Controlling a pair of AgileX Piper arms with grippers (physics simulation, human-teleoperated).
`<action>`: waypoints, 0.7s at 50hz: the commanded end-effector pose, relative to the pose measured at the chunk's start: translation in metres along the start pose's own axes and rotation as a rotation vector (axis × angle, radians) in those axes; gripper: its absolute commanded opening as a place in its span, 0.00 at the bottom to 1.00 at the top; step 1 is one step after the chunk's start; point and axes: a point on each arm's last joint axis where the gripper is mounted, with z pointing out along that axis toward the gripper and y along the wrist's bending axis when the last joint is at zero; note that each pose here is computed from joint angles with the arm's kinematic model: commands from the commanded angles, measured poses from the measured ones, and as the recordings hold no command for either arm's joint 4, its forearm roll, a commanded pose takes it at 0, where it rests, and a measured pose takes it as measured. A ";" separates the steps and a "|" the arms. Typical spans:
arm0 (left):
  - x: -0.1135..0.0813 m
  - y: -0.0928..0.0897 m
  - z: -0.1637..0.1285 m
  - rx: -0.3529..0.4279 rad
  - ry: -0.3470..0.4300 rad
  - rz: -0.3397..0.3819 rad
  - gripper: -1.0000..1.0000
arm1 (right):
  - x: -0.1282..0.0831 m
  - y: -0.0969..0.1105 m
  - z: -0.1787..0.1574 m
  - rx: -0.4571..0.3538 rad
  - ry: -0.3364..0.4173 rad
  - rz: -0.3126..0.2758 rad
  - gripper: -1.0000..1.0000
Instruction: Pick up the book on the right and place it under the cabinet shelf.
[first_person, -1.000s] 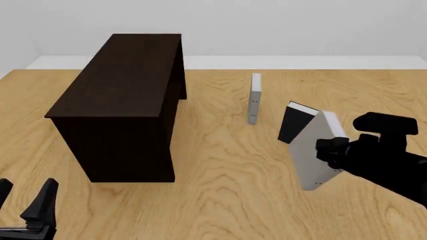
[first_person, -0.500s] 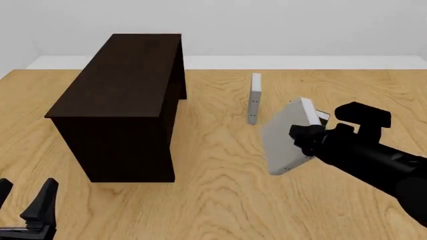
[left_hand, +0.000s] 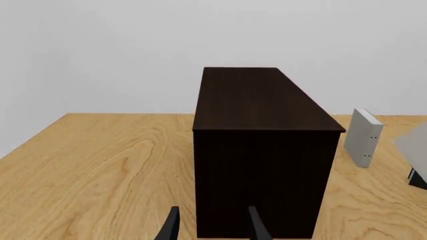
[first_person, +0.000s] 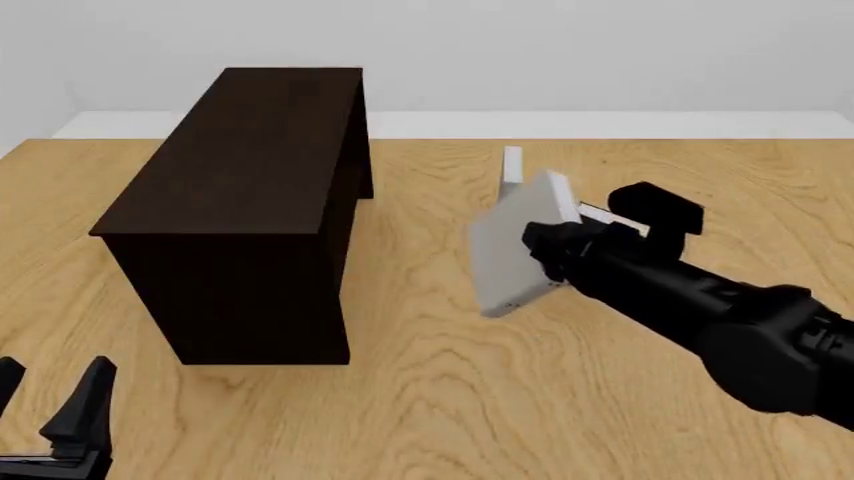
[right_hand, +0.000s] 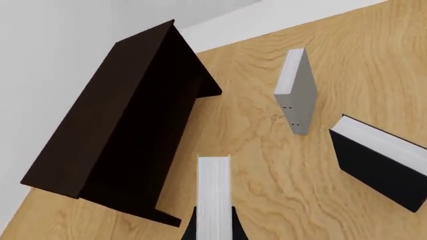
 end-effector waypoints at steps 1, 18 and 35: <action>0.000 0.000 0.000 0.000 0.000 0.000 1.00 | -0.004 0.007 0.020 -0.048 -0.051 0.071 0.00; 0.000 0.000 0.000 0.000 0.004 -0.001 1.00 | 0.011 0.013 0.045 -0.130 -0.088 0.168 0.00; 0.000 0.000 0.000 0.000 0.003 -0.001 1.00 | 0.023 0.017 0.067 -0.198 -0.115 0.247 0.00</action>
